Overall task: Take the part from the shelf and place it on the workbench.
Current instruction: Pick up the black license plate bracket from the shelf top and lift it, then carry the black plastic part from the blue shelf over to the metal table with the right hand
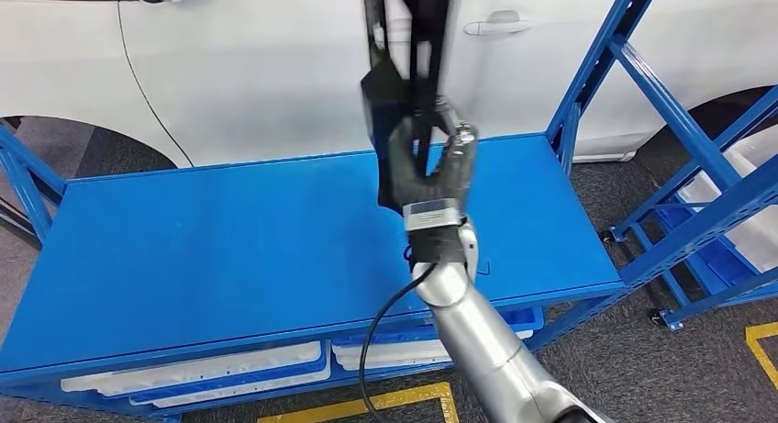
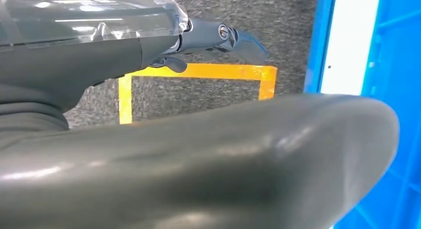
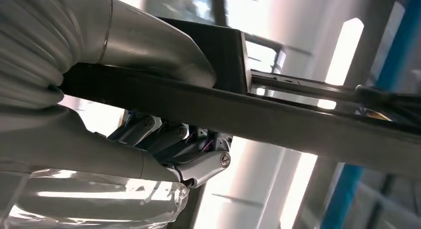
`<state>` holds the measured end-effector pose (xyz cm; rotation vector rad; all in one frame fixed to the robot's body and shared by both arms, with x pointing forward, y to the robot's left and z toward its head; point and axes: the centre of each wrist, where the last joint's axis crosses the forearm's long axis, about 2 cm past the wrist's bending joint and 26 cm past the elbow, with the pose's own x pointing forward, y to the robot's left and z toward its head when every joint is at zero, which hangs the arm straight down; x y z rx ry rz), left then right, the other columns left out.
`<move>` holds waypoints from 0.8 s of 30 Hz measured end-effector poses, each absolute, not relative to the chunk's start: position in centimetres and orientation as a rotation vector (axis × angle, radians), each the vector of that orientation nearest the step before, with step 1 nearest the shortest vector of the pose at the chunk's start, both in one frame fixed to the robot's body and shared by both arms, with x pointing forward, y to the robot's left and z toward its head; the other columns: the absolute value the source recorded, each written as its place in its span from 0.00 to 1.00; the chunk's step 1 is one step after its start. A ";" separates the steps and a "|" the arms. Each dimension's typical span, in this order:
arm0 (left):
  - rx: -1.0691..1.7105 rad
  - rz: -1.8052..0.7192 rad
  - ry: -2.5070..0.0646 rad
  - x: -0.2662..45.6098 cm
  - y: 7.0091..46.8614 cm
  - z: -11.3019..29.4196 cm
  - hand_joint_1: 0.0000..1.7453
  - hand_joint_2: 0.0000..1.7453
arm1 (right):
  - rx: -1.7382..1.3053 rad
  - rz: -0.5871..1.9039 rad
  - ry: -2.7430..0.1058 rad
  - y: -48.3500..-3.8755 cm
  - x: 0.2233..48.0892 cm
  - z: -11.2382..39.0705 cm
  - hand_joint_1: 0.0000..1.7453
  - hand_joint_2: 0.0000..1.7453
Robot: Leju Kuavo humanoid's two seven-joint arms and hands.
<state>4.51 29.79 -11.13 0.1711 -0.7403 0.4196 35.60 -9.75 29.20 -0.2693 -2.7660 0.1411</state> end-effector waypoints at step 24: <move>0.116 0.492 -0.587 4.9 29.8 -11.1 0.00 0.00 | 1.147 0.145 -2.656 -13.2 27.6 32.9 1.00 1.00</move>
